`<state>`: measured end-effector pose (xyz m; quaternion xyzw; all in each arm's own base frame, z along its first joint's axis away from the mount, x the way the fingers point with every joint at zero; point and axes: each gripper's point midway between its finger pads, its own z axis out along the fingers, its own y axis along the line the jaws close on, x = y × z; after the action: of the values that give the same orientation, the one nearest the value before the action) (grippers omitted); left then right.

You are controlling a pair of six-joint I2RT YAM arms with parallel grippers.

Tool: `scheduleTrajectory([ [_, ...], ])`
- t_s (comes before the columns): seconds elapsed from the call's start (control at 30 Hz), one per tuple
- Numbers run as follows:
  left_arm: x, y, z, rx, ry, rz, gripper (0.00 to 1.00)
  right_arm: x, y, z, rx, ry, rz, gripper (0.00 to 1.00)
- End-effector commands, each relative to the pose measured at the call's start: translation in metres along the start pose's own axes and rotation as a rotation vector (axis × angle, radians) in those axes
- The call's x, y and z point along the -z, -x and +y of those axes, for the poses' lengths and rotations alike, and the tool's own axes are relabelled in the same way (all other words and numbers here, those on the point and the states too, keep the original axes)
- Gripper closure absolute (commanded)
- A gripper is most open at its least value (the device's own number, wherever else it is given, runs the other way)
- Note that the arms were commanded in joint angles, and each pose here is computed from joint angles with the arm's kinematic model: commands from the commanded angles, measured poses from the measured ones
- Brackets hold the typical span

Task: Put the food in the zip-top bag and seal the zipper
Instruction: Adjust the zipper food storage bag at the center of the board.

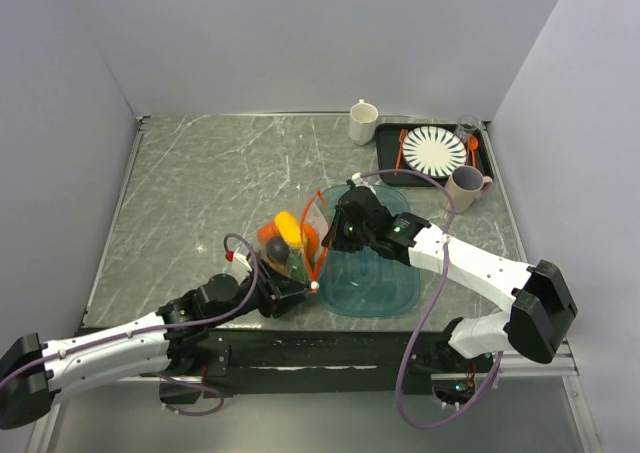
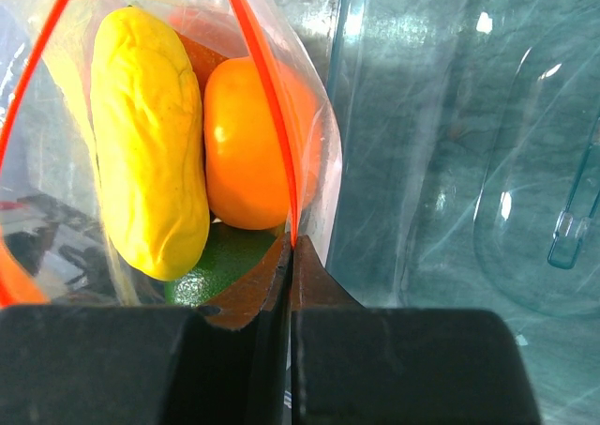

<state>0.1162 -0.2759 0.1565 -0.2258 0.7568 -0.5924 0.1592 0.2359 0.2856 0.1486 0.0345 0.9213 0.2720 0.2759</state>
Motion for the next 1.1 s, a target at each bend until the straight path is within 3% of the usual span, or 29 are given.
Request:
scheduleTrajectory([
  [0.0, -0.004, 0.009, -0.016, 0.056, -0.058, -0.081, 0.46, 0.007, 0.016, 0.017, -0.004, 0.045, -0.036, 0.96],
  [0.27, 0.003, 0.030, -0.023, 0.178, -0.167, -0.202, 0.48, 0.007, 0.010, 0.013, -0.013, 0.051, -0.025, 0.96],
  [0.63, -0.006, 0.029, -0.020, 0.198, -0.151, -0.205, 0.53, 0.007, 0.008, 0.012, -0.013, 0.053, -0.020, 0.96],
  [0.87, -0.001, 0.031, -0.023, 0.198, -0.150, -0.221, 0.70, 0.009, 0.009, 0.012, -0.013, 0.053, -0.029, 0.96],
  [1.07, 0.003, 0.034, -0.021, 0.197, -0.144, -0.234, 0.99, 0.008, 0.004, 0.016, -0.005, 0.079, -0.004, 0.94],
])
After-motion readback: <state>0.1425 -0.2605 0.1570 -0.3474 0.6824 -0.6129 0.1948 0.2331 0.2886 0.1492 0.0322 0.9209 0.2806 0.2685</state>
